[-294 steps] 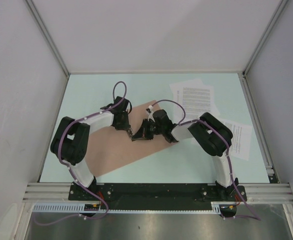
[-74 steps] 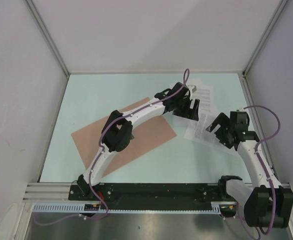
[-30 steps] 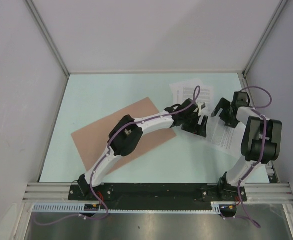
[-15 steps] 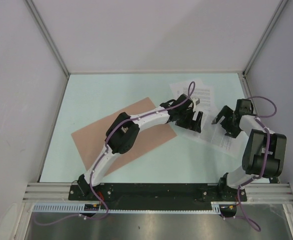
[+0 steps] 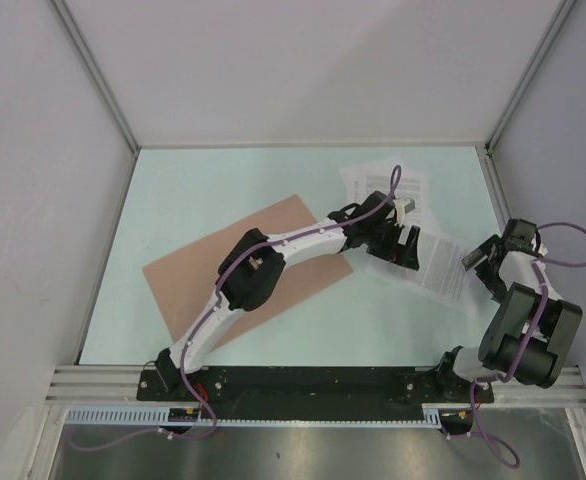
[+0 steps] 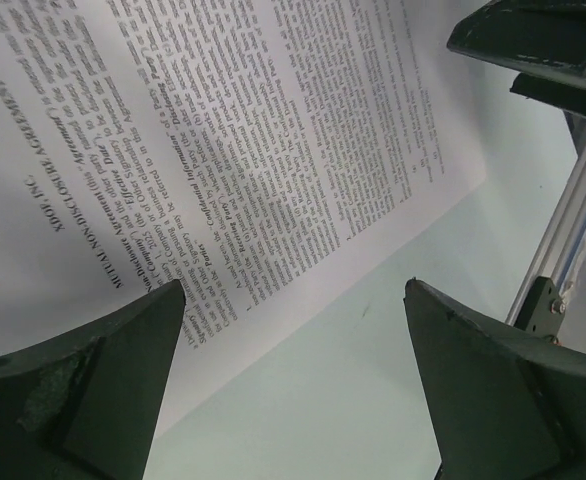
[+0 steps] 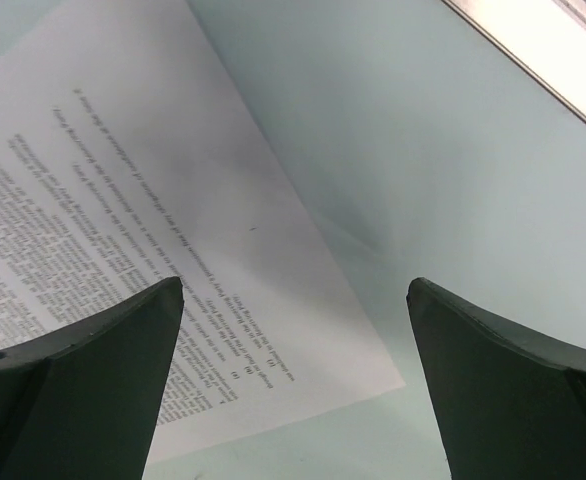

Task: Put the files into the folder

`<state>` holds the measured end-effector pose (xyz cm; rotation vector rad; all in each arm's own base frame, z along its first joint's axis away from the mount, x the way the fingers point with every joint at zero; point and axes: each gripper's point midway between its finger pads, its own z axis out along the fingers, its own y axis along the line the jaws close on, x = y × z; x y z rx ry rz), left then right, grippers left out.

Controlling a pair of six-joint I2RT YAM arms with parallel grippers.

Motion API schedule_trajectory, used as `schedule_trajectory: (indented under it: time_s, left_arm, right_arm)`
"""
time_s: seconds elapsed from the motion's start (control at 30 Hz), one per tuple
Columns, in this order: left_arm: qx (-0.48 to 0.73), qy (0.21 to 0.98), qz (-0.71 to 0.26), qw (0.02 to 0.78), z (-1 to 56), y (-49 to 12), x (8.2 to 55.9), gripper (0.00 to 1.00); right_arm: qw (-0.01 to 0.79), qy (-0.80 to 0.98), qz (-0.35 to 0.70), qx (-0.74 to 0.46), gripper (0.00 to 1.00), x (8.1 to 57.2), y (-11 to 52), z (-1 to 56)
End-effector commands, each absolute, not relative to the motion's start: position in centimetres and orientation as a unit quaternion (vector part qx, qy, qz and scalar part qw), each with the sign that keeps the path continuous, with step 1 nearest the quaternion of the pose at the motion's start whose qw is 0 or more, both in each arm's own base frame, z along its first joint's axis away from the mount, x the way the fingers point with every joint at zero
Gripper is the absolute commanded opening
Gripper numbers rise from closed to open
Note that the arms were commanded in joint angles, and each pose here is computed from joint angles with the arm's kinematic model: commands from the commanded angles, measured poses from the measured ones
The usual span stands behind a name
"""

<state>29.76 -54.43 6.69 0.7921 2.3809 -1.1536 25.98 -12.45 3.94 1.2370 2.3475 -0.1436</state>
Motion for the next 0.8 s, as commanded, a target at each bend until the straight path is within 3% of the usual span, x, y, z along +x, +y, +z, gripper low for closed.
schedule_trajectory:
  time_s: [0.0, 0.43, 0.77]
  left_arm:
    - [0.243, 0.859, -0.415, 0.175, 5.4, -55.7, 29.7, 0.97]
    - [0.174, 0.889, -0.4, 0.141, 3.0, -53.6, 29.7, 0.96]
    - [0.189, 0.89, -0.395, 0.126, 2.9, -52.0, 30.2, 0.96]
  right_arm:
    - [0.233, 0.852, -0.046, 0.467, 1.0, 26.0, -12.8, 2.8]
    - [0.209, 0.877, 0.093, 0.422, 0.99, 27.5, -7.1, 0.7]
    - [0.269, 0.866, 0.204, 0.369, 1.0, 28.8, -3.4, 3.8]
